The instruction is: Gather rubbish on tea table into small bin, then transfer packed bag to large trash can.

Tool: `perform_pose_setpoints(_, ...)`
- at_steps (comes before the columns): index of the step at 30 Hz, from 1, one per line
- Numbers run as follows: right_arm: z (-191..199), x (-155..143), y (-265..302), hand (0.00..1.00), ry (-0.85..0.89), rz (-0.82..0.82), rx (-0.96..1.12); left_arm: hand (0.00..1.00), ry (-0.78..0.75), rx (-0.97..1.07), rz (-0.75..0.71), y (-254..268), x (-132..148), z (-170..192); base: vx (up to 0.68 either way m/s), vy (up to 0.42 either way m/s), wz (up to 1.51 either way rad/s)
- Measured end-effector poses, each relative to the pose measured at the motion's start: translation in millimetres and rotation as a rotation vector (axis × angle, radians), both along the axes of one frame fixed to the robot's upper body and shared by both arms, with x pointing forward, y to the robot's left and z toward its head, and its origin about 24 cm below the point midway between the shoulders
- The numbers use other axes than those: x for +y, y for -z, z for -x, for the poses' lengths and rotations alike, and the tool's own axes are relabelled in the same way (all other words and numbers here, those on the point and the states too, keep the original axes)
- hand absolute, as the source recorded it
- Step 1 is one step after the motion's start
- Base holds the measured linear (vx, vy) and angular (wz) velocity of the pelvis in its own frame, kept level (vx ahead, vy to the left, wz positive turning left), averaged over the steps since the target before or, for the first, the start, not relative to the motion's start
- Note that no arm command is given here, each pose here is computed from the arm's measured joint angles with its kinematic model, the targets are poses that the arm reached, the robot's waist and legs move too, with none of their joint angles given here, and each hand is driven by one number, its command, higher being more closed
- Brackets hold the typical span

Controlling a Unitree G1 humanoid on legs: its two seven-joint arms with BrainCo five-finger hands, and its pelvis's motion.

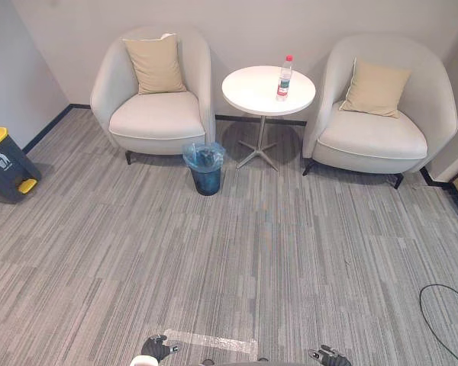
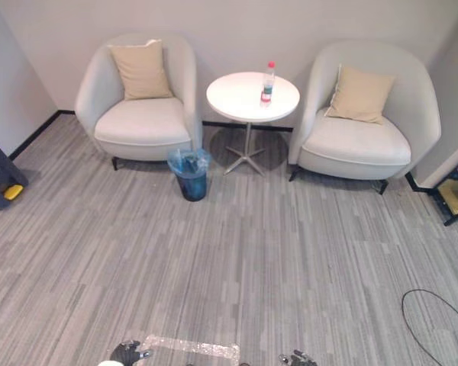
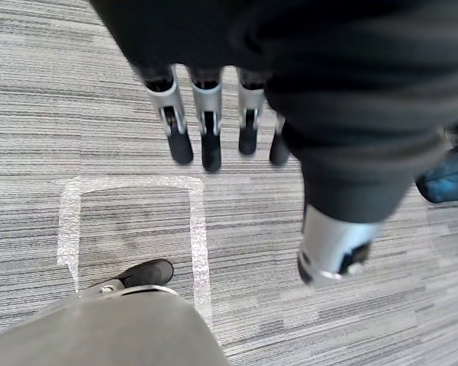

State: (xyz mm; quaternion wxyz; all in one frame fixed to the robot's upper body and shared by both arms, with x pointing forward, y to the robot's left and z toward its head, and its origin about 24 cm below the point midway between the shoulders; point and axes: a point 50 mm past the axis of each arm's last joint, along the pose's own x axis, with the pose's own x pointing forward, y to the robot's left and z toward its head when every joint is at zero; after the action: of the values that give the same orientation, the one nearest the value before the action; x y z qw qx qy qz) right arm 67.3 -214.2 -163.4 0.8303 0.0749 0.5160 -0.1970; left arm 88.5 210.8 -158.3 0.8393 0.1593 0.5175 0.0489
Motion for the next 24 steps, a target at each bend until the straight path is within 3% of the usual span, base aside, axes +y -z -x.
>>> perform_pose_setpoints(24,-2.0,2.5,0.2,0.0,-0.013,-0.006,-0.002,0.0,-0.023,0.012,-0.004,0.8,3.5,2.6,-0.03,-0.028,0.0)
